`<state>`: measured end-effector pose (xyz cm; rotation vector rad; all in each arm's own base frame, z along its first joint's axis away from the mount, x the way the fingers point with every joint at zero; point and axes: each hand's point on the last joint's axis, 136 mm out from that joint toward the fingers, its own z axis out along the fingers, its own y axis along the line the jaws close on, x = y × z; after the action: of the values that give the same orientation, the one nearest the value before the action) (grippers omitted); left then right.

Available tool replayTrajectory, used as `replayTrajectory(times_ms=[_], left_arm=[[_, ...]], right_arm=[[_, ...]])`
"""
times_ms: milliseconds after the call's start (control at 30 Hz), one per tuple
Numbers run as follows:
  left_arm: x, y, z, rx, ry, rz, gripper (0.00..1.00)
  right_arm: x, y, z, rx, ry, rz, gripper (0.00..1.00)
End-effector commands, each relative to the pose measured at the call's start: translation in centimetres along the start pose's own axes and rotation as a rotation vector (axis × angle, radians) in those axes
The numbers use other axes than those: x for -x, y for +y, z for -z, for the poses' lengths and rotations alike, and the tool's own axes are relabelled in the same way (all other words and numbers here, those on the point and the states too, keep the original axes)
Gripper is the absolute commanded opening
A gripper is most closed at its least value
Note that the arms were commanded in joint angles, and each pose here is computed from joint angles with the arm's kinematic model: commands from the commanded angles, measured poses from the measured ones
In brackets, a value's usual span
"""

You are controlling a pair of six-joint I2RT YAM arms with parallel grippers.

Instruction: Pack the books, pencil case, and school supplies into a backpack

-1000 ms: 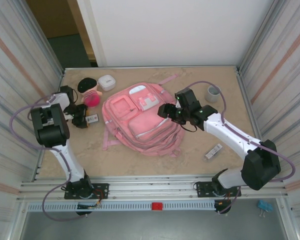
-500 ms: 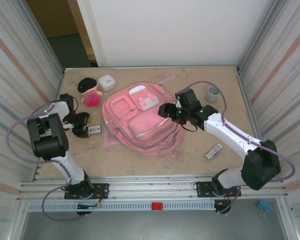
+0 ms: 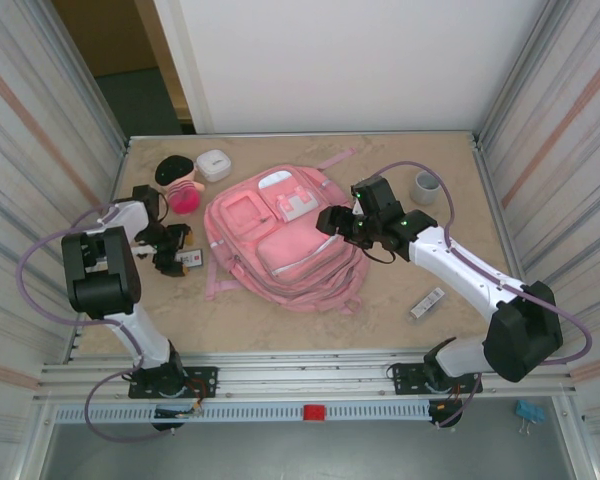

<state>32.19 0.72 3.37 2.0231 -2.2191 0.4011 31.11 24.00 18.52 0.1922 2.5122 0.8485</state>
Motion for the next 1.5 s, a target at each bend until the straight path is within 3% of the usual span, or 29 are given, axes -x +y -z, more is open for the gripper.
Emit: replayTrajectory(times_ms=[0, 100, 300, 567, 800, 1067, 1300, 1467], left_arm=[[0.4, 1.1, -0.8, 0.063, -0.011, 0.031, 0.80], [0.5, 1.4, -1.9, 0.089, 0.000, 0.032, 0.77], [0.6, 1.4, -2.5, 0.103, 0.006, 0.034, 0.60], [-1.9, 0.0, 1.6, -0.030, 0.025, 0.005, 0.51], [-8.8, -0.8, 6.8, -0.214, 0.070, -0.153, 0.46], [-19.0, 1.3, 7.0, -0.412, 0.191, -0.265, 0.45], [-22.4, 3.2, 6.3, -0.482, 0.205, -0.331, 0.46], [-23.9, 2.6, 7.5, -0.588, 0.231, -0.386, 0.46]], right_arm=[[-0.1, -0.1, 0.9, 0.009, -0.005, -0.002, 0.73], [-0.1, -0.2, 0.8, 0.008, 0.000, -0.004, 0.73], [0.0, -0.6, 1.0, 0.002, -0.005, -0.010, 0.73], [0.3, 0.3, 1.0, 0.038, -0.012, -0.001, 0.73], [-0.1, 5.8, 1.3, 0.276, -0.030, 0.105, 0.73], [-5.0, 11.0, 0.1, 0.502, 0.098, 0.125, 0.72], [-9.5, 10.3, -1.5, 0.459, 0.165, 0.162, 0.71], [-11.0, 8.0, -2.3, 0.380, 0.175, 0.189, 0.71]])
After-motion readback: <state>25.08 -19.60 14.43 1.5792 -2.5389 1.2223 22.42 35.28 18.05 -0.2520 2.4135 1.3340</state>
